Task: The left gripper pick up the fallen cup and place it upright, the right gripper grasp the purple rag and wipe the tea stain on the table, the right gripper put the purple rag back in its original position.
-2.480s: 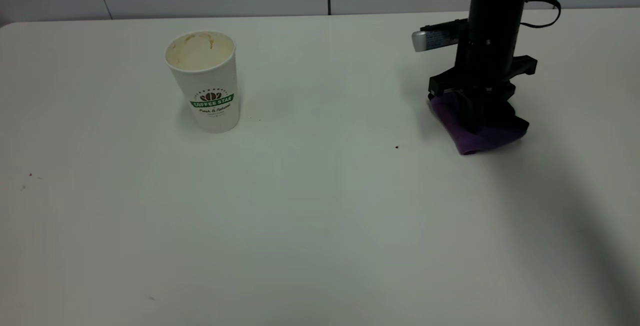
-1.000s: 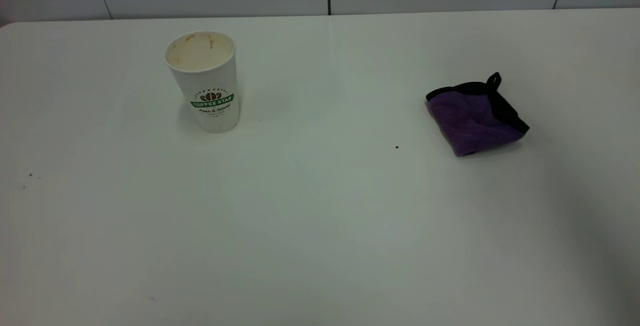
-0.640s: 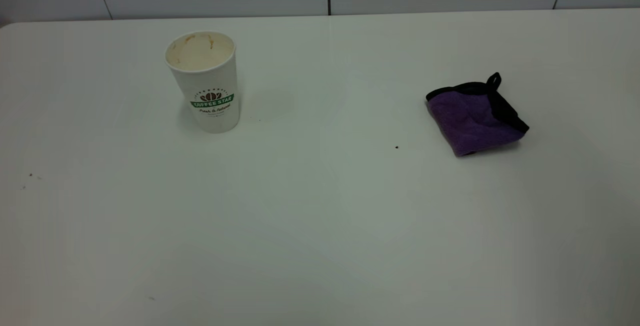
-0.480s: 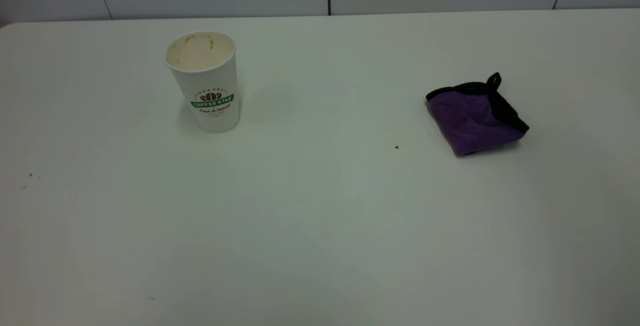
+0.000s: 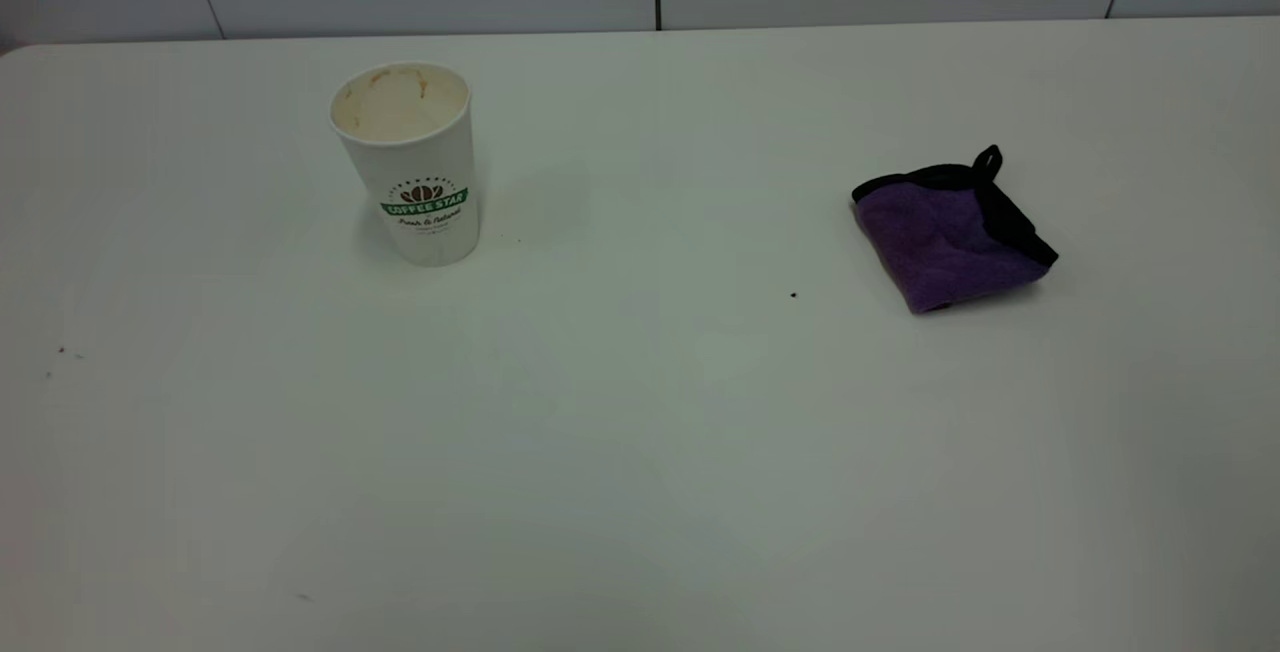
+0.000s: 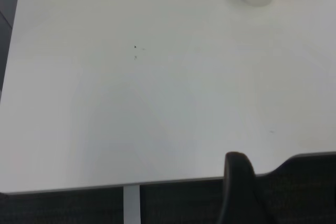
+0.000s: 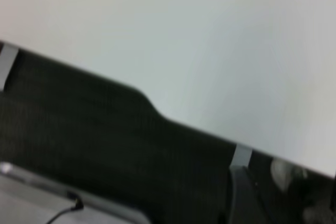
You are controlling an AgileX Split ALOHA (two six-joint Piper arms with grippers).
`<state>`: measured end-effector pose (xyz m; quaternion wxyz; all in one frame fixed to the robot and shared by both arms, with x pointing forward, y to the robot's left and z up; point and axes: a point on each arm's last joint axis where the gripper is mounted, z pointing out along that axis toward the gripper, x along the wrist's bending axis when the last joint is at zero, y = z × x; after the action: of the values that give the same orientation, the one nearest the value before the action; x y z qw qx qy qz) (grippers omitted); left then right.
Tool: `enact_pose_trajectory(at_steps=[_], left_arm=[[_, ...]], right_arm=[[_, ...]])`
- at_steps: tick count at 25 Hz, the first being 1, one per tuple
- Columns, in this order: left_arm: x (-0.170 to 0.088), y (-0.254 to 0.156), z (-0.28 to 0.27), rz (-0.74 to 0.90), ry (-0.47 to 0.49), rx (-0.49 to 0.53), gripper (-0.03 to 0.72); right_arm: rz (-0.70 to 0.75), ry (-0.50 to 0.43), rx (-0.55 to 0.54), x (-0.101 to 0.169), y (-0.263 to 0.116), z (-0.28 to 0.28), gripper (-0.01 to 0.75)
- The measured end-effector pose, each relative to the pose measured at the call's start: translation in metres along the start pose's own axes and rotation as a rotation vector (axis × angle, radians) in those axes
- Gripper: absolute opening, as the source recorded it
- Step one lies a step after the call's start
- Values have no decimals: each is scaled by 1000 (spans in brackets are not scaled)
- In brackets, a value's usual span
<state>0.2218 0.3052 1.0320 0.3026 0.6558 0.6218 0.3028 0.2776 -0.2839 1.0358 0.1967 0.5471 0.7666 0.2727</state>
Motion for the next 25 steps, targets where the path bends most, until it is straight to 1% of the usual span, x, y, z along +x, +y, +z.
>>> enact_pose_trajectory(at_steps=[3,6,13,16,19,25], left_arm=[[0,0,0,0,0,0,458],[0,0,0,0,0,0,458],[0,0,0,0,0,0,458],[0,0,0,0,0,0,458],[0,0,0,0,0,0,458],[0,0,0,0,0,0,458]], right_arm=[[-4,-5,-70,1,-5,-8,429],[-4,-8,-102,1,-8,-11,429],[-3,-8,-108,1,-8,-12,429],[2,-15,-129,1,-10,-14,429],[54,-66,-175,1,-15,-19,429],[145,-199,-326,6,-31,-33,429]])
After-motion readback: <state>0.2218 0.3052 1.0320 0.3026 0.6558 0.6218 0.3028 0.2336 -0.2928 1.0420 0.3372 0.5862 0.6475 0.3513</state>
